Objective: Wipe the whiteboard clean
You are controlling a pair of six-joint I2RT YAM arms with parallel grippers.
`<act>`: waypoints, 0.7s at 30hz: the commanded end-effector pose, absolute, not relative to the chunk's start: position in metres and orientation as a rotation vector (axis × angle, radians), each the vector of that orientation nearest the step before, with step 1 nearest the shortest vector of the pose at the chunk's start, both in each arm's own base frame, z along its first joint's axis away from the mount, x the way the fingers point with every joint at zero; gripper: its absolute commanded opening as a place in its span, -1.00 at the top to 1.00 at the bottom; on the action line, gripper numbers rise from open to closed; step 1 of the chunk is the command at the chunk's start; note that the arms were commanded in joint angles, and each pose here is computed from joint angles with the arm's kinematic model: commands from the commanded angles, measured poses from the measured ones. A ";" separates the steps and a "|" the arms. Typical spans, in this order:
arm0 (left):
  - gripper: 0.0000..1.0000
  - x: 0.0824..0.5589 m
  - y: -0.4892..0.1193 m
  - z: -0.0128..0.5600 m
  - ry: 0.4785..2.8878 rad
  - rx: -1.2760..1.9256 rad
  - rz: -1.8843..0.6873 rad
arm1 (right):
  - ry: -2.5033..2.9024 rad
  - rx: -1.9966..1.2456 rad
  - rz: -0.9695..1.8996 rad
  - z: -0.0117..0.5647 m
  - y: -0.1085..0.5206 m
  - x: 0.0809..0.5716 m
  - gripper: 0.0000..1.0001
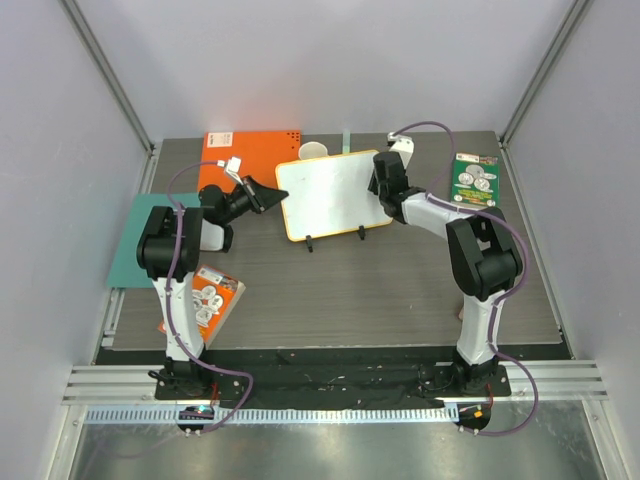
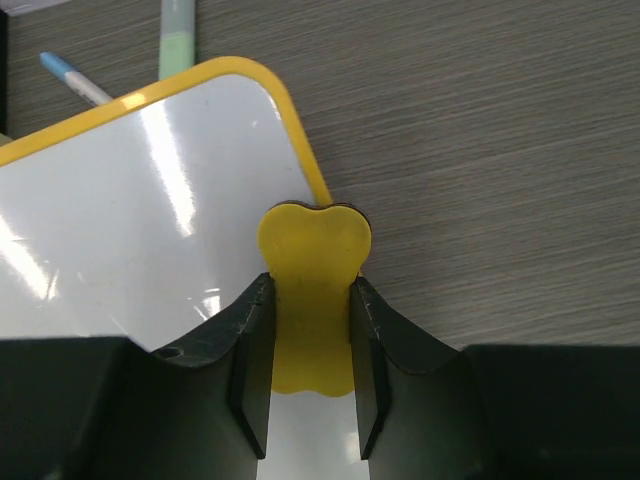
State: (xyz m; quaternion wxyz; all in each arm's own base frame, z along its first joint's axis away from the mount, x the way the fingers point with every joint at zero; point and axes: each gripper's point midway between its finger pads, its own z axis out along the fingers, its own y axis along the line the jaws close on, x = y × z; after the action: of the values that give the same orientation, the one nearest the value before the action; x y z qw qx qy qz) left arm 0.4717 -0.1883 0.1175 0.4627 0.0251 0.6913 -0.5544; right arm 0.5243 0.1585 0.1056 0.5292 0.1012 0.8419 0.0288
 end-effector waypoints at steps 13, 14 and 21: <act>1.00 0.470 -0.187 0.118 1.645 0.178 -1.310 | 2.404 0.136 -0.016 0.001 0.148 0.454 0.98; 1.00 0.470 -0.187 0.118 1.645 0.178 -1.310 | 2.387 0.130 0.006 0.005 0.152 0.457 0.98; 1.00 0.470 -0.187 0.117 1.647 0.180 -1.312 | 2.267 0.003 0.225 0.054 0.199 0.481 0.98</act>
State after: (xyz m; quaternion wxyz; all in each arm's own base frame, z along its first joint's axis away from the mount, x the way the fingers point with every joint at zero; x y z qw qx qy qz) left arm 0.4712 -0.1894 0.1216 0.4627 0.0232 0.6866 -0.5603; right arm 0.5116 0.1553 0.0947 0.4970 0.0851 0.8628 0.0358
